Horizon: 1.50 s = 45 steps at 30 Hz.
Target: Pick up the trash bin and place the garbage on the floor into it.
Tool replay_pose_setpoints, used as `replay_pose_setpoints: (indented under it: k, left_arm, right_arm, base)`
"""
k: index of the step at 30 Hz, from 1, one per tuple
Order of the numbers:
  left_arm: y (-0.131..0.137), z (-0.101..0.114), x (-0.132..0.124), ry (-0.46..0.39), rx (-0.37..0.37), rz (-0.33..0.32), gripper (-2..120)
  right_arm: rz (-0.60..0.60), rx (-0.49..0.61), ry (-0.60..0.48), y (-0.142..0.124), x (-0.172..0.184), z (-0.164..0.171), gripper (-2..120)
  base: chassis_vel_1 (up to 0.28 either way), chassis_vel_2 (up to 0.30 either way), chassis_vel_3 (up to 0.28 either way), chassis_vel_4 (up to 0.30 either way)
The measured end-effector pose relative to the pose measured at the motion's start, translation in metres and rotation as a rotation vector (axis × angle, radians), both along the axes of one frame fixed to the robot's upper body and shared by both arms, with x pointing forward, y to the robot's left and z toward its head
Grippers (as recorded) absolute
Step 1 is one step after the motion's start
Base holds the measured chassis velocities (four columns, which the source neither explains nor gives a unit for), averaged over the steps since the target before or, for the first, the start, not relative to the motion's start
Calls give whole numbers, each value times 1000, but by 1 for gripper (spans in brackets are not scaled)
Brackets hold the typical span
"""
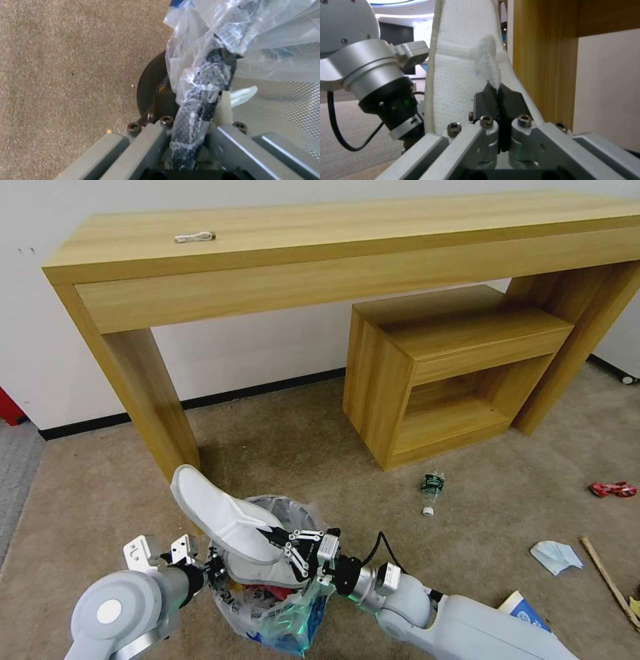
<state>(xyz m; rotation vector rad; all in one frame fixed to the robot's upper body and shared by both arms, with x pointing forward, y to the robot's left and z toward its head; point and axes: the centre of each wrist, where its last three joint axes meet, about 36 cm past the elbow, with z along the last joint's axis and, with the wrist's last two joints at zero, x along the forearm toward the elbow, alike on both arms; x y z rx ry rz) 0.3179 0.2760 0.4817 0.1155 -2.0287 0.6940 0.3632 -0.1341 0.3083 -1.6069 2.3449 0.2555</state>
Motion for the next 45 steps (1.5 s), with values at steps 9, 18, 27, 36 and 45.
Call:
replay_pose_setpoints:
  k: [9, 18, 27, 36, 45]
  left_arm:
    - [2, 2, 1, -5, 3, 3, 0]
    - [5, 4, 0, -10, 6, 9, 0]
    - [7, 5, -2, -11, 7, 14, 0]
    - [13, 5, -1, -9, 24, 17, 0]
    - [15, 3, -1, -7, 32, 15, 0]
  right_arm:
    - [4, -13, 11, -5, -5, -7, 32]
    - [3, -17, 17, -6, -8, -11, 65]
    - [-21, -19, -6, -12, -2, -12, 60]
    - [-151, 11, -38, -38, 25, 19, 63]
    - [-373, 51, -75, -82, 56, 66, 90]
  base:
    - [0, 0, 0, 0]
    - [0, 0, 0, 0]
    - [0, 0, 0, 0]
    - [0, 0, 0, 0]
    - [0, 0, 0, 0]
